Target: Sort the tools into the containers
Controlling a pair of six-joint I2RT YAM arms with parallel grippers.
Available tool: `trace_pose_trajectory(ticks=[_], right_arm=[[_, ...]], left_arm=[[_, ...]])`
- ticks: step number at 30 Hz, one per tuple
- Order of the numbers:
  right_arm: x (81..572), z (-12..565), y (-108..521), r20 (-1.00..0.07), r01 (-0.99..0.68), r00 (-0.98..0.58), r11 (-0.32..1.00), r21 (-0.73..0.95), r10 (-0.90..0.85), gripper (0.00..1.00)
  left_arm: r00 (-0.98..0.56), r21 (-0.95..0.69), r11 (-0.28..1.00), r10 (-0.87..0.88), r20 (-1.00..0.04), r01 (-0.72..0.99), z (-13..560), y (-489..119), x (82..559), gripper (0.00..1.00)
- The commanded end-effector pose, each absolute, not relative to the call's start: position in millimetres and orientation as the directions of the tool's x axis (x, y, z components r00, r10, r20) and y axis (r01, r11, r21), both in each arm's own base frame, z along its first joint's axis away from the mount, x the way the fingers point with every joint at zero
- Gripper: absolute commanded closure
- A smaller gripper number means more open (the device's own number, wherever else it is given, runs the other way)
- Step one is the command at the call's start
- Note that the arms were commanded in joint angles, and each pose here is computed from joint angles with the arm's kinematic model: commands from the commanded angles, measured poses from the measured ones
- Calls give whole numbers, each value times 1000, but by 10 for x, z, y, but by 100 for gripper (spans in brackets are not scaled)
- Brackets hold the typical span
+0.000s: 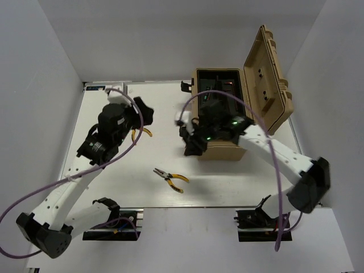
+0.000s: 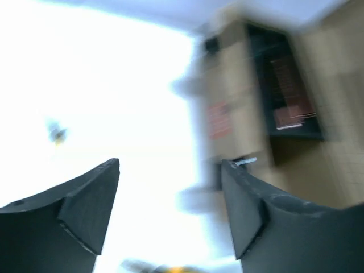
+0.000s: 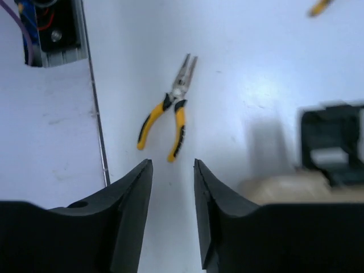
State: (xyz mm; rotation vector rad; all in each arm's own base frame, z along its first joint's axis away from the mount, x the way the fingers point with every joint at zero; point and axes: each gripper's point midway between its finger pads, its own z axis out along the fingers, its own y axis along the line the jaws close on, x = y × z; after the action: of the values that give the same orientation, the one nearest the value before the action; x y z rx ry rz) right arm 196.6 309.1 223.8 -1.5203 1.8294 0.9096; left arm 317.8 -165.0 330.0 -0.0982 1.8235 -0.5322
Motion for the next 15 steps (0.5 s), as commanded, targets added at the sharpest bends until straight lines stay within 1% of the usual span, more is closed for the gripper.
trace_pose_trajectory(ticks=[1, 2, 3, 4, 5, 7, 9, 10, 11, 13, 15], right_arm=[[1814, 2031, 3491, -741, -996, -91, 44, 83, -665, 55], [1819, 1849, 3569, -706, -995, -95, 47, 88, -702, 53], [1768, 1809, 3667, -694, -997, -80, 40, 74, -716, 50], [1834, 1632, 3707, -644, -997, -69, 70, 24, -762, 50], [1846, 1472, 3755, -614, -997, -69, 71, 21, -786, 49], [1939, 1249, 3733, -557, -995, -76, 100, -12, -827, 49], [2036, 1136, 3723, -539, -990, -77, 127, -56, -839, 47], [2100, 1006, 3689, -503, -986, -89, 148, -80, -860, 47], [2121, 987, 3694, -492, -983, -89, 157, -99, -866, 47], [2160, 899, 3714, -471, -979, -103, 174, -110, -876, 47], [2100, 747, 3736, -435, -982, -111, 166, -90, -893, 47]], left_arm=[[-529, -110, 987, -156, -834, -118, 2109, -932, 2940, 17], [-525, -111, 982, -174, -833, -150, 2081, -850, 2893, 17], [-530, -104, 981, -177, -829, -165, 1987, -795, 2830, 17], [-504, -109, 978, -186, -843, -178, 2035, -716, 2752, 15], [-510, -97, 978, -181, -841, -186, 1950, -668, 2696, 15], [-489, -88, 972, -187, -852, -218, 1952, -551, 2638, 15], [-470, -79, 967, -188, -862, -242, 1953, -460, 2575, 14], [-459, -80, 965, -191, -868, -249, 1978, -437, 2570, 14], [-473, -61, 964, -181, -863, -258, 1917, -407, 2543, 14], [-453, -57, 959, -183, -873, -278, 1963, -345, 2518, 14], [-437, -59, 949, -197, -878, -309, 1980, -289, 2498, 14]])
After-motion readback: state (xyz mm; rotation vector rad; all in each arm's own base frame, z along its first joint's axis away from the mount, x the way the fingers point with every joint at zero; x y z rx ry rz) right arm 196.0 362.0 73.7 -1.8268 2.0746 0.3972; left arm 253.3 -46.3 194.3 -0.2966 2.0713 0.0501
